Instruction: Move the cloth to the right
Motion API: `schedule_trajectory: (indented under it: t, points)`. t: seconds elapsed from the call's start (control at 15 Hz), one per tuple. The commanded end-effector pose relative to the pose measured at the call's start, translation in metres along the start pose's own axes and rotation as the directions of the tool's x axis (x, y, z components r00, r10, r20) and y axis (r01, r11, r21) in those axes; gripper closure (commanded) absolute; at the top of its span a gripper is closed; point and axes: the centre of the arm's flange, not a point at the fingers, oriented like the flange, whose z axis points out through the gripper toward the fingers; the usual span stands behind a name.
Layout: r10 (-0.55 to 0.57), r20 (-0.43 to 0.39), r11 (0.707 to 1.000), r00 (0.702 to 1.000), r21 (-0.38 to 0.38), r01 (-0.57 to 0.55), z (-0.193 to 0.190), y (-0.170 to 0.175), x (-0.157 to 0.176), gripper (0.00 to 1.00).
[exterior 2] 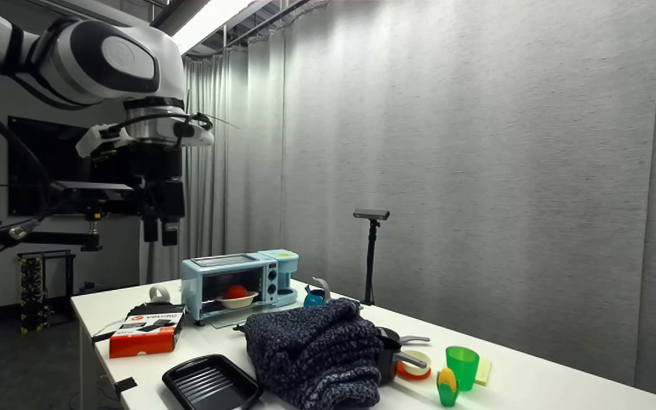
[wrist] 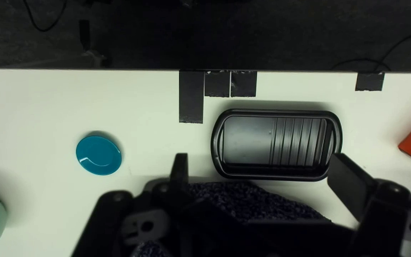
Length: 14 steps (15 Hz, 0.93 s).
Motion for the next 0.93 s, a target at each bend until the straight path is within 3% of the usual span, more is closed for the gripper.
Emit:
schedule_trajectory:
  t: [0.0,0.53,0.87]
  points:
    - [0.050,-0.072,0.999,0.996,-0.016,-0.051,0.014,-0.011,0.031,0.00]
    - [0.205,-0.203,0.976,0.957,-0.028,-0.215,0.075,-0.002,0.146,0.00]
    - [0.217,-0.240,0.975,0.946,0.018,-0.220,0.103,-0.015,0.213,0.00]
